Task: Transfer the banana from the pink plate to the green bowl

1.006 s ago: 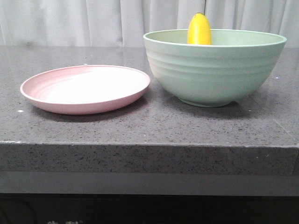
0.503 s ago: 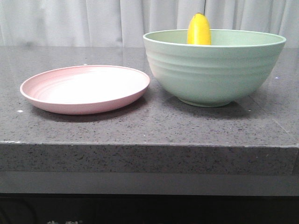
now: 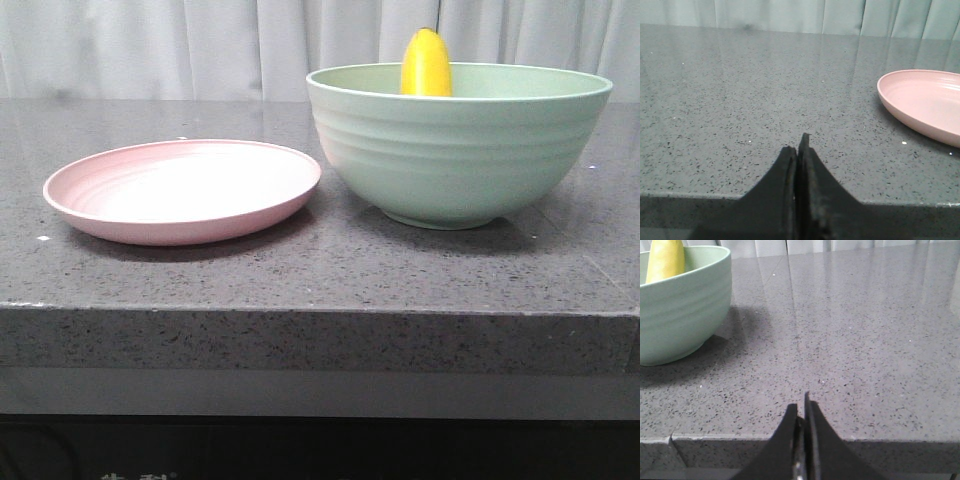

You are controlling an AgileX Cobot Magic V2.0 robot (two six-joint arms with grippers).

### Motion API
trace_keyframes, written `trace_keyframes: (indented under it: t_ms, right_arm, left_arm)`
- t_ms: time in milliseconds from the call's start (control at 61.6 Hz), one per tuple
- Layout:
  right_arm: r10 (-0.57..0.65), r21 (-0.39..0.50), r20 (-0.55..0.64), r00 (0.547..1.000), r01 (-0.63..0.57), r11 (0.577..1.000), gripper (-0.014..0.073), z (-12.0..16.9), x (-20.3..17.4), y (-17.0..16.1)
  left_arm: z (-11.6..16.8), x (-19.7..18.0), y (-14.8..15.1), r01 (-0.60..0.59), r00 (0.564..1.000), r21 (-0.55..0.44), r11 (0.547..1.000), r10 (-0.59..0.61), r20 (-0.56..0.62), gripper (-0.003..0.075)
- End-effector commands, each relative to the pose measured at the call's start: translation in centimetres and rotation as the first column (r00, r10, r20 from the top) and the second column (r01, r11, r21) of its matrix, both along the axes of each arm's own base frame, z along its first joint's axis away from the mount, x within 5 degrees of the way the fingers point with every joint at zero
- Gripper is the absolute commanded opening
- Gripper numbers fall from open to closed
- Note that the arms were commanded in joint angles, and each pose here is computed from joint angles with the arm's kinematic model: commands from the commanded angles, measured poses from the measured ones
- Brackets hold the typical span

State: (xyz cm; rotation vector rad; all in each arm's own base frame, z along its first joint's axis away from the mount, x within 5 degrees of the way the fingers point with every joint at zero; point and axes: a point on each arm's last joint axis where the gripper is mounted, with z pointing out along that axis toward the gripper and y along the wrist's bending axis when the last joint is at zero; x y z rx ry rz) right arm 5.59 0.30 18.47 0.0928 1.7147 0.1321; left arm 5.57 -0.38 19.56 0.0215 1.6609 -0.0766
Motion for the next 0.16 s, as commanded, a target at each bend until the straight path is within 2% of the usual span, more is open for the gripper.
trace_keyframes:
  t_ms: [0, 146]
  right_arm:
    - [-0.017, -0.002, 0.117, 0.993, 0.018, 1.000, -0.0068, 1.10, -0.10, -0.14]
    - [-0.017, -0.002, 0.117, 0.993, 0.018, 1.000, -0.0068, 1.10, -0.10, -0.14]
  left_arm:
    - [0.81, -0.12, 0.04, -0.003, 0.995, -0.021, 1.000, 0.005, 0.100, -0.0018]
    - [0.81, -0.12, 0.04, -0.003, 0.995, -0.021, 1.000, 0.005, 0.100, -0.0018]
